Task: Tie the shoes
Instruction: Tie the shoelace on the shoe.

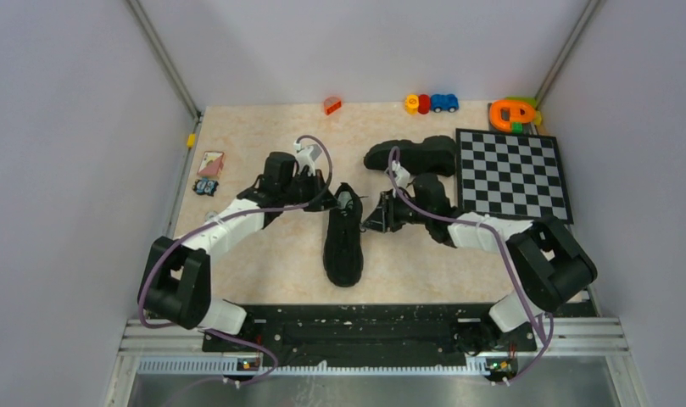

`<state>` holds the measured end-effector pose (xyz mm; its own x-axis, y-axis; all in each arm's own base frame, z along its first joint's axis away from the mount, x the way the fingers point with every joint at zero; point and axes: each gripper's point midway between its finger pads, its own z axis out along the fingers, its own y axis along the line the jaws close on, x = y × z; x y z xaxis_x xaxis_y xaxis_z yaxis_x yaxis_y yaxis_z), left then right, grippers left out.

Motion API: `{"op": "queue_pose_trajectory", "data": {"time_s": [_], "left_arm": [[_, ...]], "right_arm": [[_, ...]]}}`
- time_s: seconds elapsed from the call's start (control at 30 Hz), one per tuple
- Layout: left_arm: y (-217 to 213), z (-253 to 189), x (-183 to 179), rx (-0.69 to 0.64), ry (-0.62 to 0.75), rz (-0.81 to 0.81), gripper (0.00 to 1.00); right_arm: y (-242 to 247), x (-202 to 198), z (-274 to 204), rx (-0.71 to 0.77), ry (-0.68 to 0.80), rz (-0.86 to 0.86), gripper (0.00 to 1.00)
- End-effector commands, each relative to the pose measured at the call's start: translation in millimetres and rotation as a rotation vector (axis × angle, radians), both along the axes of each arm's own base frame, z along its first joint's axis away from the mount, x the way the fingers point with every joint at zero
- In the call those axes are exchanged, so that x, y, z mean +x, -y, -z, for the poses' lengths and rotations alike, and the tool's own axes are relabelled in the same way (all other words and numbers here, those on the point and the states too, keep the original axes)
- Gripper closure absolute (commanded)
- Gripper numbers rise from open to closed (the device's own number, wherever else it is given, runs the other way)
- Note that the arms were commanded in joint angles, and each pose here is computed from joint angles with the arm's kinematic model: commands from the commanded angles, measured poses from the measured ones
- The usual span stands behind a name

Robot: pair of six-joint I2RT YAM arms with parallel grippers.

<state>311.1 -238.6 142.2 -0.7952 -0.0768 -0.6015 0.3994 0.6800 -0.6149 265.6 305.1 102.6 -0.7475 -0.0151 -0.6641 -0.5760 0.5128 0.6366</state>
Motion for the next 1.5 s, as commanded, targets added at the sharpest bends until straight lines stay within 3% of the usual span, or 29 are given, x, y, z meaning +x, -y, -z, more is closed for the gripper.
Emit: {"op": "queue_pose_trajectory", "data": {"time_s": [0.0,0.07,0.1,0.17,0.3,0.43,0.7,0.87,0.93,1.07,1.1,1.27,1.47], "left_arm": [[2.7,-19.5,4.1,-0.06,0.066,0.02,1.0],[3.6,-19.1,2.9,-0.069,0.062,0.028,1.0],[4.7,-19.0,1.4,-0.075,0.058,0.037,1.0],[5.5,-19.2,0.0,-0.08,0.055,0.044,1.0],[4.8,-17.6,-0.3,-0.076,0.056,0.046,1.0],[4.7,-16.4,-0.4,-0.077,0.051,0.045,1.0],[3.4,-17.5,1.4,-0.071,0.059,0.038,1.0],[2.0,-18.2,2.4,-0.072,0.057,0.031,1.0],[0.4,-18.6,2.9,-0.071,0.057,0.026,1.0],[-1.6,-20.6,1.0,-0.069,0.058,0.021,1.0],[-3.3,-21.1,0.8,-0.067,0.057,0.013,1.0],[-15.7,-22.0,-2.6,-0.039,0.072,-0.039,1.0],[-28.5,-9.2,-12.9,-0.03,0.03,-0.086,1.0]], "right_arm": [[-6.6,4.2,-33.1,0.049,0.137,-0.024,0.61],[-3.6,8.2,-35.9,0.034,0.182,-0.016,0.51],[-1.4,10.8,-35.9,0.013,0.205,-0.01,0.4],[0.3,11.1,-38.0,-0.007,0.26,-0.036,0.31],[1.0,7.8,-28.4,-0.054,0.32,-0.104,0.3],[-1.6,3.3,-13.7,-0.075,0.334,-0.157,0.44],[-19.2,0.4,-13.3,-0.042,0.35,-0.204,0.48],[-24.4,0.4,-2.4,-0.064,0.323,-0.218,0.57],[-25.1,-0.6,-0.2,-0.064,0.317,-0.223,0.64],[-24.3,-4.8,-3.9,-0.056,0.311,-0.232,0.97],[-23.4,-6.8,-5.7,-0.053,0.312,-0.233,1.0],[-15.6,-18.6,-10.0,-0.039,0.287,-0.216,1.0],[4.6,-28.2,13.9,-0.121,0.145,-0.135,1.0]]}}
